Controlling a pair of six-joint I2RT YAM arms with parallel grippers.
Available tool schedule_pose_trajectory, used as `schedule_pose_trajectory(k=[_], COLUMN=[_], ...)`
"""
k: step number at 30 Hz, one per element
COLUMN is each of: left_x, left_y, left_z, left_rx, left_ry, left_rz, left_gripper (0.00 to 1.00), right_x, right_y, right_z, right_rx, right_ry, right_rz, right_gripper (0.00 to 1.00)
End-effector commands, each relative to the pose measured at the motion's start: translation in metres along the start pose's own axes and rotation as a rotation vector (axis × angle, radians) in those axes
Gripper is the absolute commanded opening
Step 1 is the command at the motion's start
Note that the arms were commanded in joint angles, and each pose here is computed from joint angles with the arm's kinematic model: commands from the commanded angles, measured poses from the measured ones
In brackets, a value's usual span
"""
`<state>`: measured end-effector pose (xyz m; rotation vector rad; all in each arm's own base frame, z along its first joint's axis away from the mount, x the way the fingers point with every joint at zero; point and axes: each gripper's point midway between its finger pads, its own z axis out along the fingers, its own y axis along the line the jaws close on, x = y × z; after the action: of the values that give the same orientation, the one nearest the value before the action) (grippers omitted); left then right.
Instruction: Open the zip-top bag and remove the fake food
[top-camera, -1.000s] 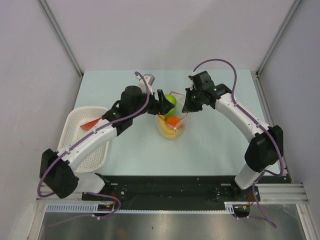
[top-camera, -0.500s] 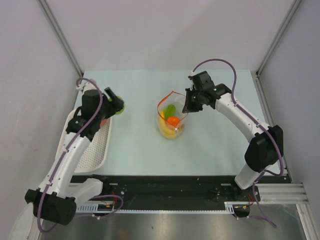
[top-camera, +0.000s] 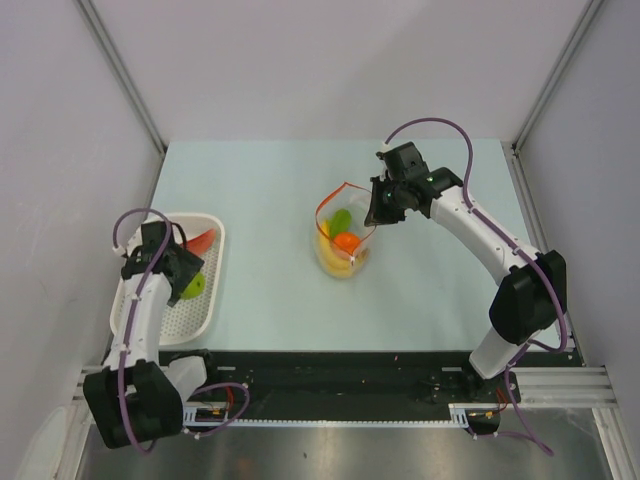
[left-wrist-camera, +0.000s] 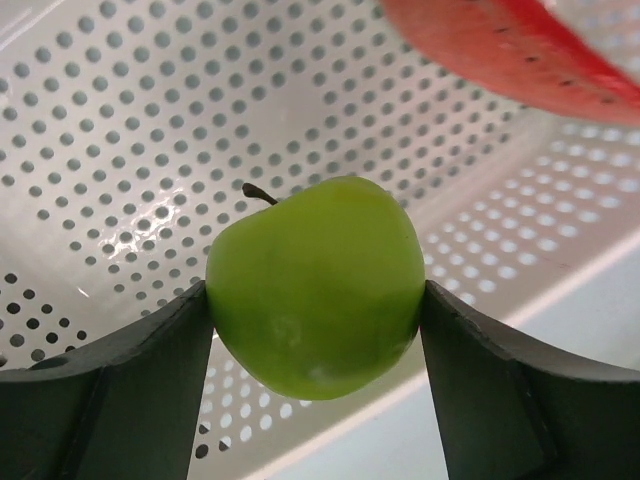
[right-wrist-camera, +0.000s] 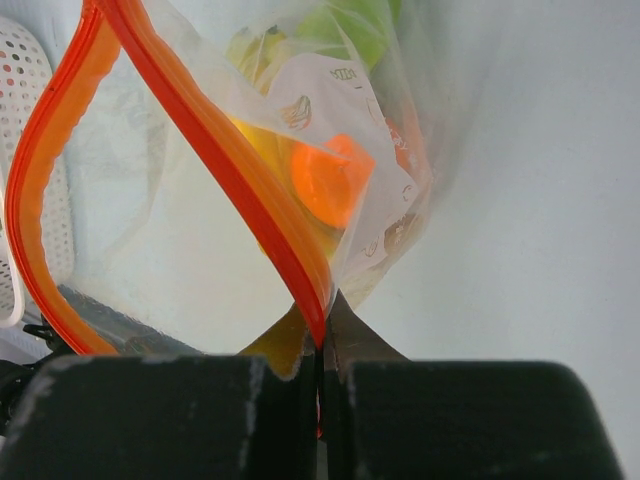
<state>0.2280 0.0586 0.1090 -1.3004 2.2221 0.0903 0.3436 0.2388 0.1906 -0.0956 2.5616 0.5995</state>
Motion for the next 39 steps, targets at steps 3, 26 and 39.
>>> schedule_pose_trajectory(k=[3, 26, 39], left_x=[0.008, -0.021, 0.068], left_y=[-0.004, -0.029, -0.230], left_z=[0.029, -0.005, -0.153], left_rx=[0.016, 0.105, 0.996], left_ry=[0.032, -0.028, 0.150], left_rz=[-0.066, -0.019, 0.307], left_gripper=[0.00, 0.99, 0.56], right_x=[-0.003, -0.002, -0.001], right_y=[0.004, 0.017, 0.040], right_z=[-0.002, -0.002, -0.007], right_rx=[-0.012, -0.038, -0.064], right_ry=[-0.021, -0.025, -0.036], right_rz=[-0.020, -0.044, -0.102], right_gripper=[0.00, 0.00, 0.00])
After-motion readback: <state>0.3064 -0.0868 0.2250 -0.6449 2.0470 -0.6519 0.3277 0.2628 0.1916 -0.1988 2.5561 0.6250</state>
